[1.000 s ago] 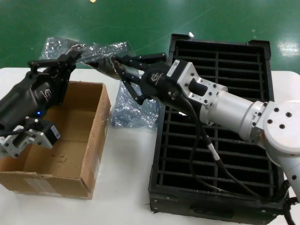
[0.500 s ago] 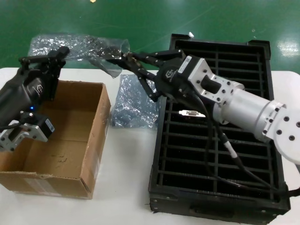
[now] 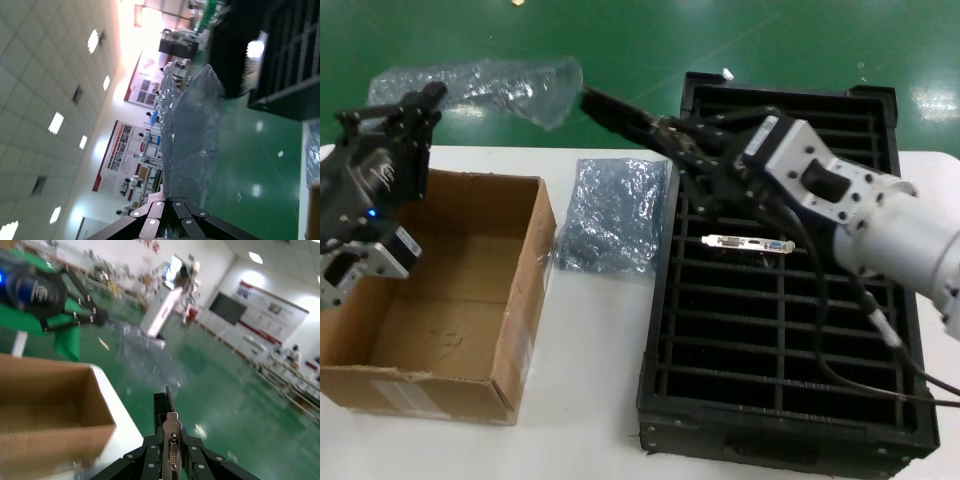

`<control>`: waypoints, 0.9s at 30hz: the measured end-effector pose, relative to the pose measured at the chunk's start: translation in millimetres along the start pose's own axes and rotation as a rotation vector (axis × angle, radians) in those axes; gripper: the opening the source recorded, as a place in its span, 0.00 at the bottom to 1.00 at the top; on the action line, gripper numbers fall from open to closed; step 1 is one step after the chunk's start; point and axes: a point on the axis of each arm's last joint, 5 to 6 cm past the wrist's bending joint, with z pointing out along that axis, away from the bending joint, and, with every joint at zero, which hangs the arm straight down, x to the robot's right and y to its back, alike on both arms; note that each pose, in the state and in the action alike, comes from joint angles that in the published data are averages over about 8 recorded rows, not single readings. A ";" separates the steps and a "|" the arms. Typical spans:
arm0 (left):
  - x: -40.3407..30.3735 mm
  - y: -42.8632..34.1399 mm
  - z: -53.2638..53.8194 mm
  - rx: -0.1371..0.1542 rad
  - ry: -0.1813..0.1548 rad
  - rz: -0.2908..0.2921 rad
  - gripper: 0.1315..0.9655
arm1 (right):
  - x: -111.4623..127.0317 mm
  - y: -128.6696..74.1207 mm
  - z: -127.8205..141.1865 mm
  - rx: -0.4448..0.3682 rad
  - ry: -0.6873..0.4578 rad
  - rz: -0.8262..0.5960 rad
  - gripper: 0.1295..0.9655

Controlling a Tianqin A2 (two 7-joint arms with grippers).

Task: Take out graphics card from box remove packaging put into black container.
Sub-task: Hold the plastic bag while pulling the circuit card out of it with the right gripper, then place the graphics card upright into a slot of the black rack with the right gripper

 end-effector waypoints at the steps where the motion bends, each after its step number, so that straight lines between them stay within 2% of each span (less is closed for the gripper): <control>1: -0.8 -0.5 0.0 -0.001 -0.006 -0.026 0.01 | 0.8 -3.3 -5.6 -0.020 0.004 -0.007 0.07; 6: -3.9 -6.6 -0.6 0.003 -0.048 -0.196 0.01 | 5.9 -25.1 -33.0 -0.149 0.006 -0.049 0.07; 11: 0.4 -20.3 -1.2 0.018 -0.118 -0.429 0.01 | 12.9 -60.0 -51.7 -0.301 -0.040 -0.113 0.07; 14: 8.7 -30.9 -1.3 0.030 -0.161 -0.584 0.01 | 18.0 -82.2 -58.8 -0.386 -0.070 -0.147 0.07; 18: 23.9 -45.2 -0.1 0.045 -0.199 -0.783 0.01 | 24.7 -108.4 -63.1 -0.469 -0.109 -0.179 0.07; 22: 38.5 -56.8 3.1 0.057 -0.214 -0.950 0.01 | 30.8 -127.0 -60.1 -0.538 -0.169 -0.193 0.07; 27: 52.8 -65.5 7.4 0.062 -0.213 -1.103 0.01 | 40.1 -138.5 -48.0 -0.646 -0.268 -0.182 0.07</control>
